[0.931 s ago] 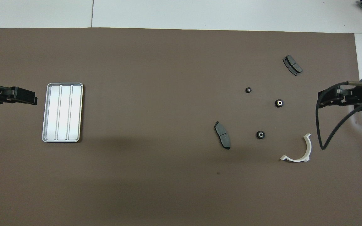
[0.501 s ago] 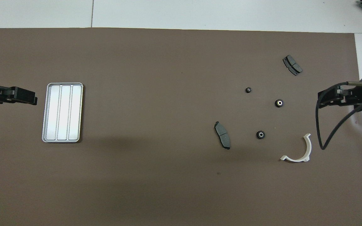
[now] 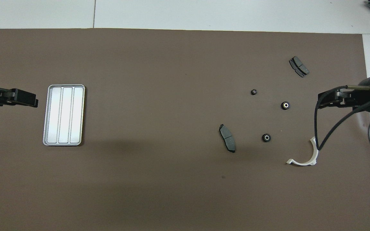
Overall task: Pick bearing gear from pile to tray
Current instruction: 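Move the right gripper toward the nearest small black bearing, then lower the right gripper and grasp the small black bearing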
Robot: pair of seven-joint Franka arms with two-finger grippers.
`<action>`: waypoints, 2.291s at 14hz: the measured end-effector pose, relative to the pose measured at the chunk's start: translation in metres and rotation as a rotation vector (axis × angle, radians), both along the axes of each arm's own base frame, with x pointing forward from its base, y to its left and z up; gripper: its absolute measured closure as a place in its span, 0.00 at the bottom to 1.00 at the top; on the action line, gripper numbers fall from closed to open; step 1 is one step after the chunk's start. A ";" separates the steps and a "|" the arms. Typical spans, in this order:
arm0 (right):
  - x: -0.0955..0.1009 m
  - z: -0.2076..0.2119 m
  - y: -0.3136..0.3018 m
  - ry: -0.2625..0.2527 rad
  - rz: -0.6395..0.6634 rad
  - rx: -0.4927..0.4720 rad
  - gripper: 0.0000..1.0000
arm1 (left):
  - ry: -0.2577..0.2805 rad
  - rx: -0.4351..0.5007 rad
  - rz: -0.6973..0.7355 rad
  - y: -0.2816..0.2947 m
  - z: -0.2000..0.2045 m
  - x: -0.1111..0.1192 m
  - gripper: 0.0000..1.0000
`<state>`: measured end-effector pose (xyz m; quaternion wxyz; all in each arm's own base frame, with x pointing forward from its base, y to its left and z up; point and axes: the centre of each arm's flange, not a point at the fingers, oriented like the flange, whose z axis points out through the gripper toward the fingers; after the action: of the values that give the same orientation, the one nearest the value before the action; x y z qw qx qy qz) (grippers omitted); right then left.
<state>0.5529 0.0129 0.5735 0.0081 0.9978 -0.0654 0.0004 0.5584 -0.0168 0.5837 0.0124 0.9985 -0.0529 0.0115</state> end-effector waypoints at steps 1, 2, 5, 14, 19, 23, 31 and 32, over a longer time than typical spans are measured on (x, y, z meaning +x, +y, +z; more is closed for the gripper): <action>-0.001 -0.014 0.001 -0.007 0.003 0.000 0.00 | 0.000 0.000 0.000 0.000 0.000 0.000 0.00; 0.000 -0.028 0.003 -0.011 0.006 0.001 0.00 | 0.000 0.000 0.000 0.000 0.000 0.000 0.00; 0.002 -0.074 0.015 -0.029 0.029 0.003 0.00 | 0.000 0.000 0.000 0.000 0.000 0.000 0.00; -0.018 -0.232 0.061 -0.016 0.119 0.007 0.00 | 0.000 0.000 0.000 0.000 0.000 0.000 0.00; -0.030 -0.257 0.058 -0.017 0.117 0.008 0.00 | 0.000 0.000 0.000 0.000 0.000 0.000 0.00; -0.034 -0.262 0.066 -0.005 0.134 0.007 0.00 | 0.000 0.000 0.000 0.000 0.000 0.000 0.00; -0.049 -0.284 0.065 0.017 0.136 0.006 0.00 | 0.000 0.000 0.000 0.000 0.000 0.000 0.00; -0.050 -0.286 0.065 0.007 0.138 0.007 0.00 | 0.000 0.000 0.000 0.000 0.000 0.000 0.00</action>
<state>0.5030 0.0777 0.2879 0.0048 1.0000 0.0033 -0.0028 0.5584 -0.0168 0.5837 0.0124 0.9985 -0.0529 0.0115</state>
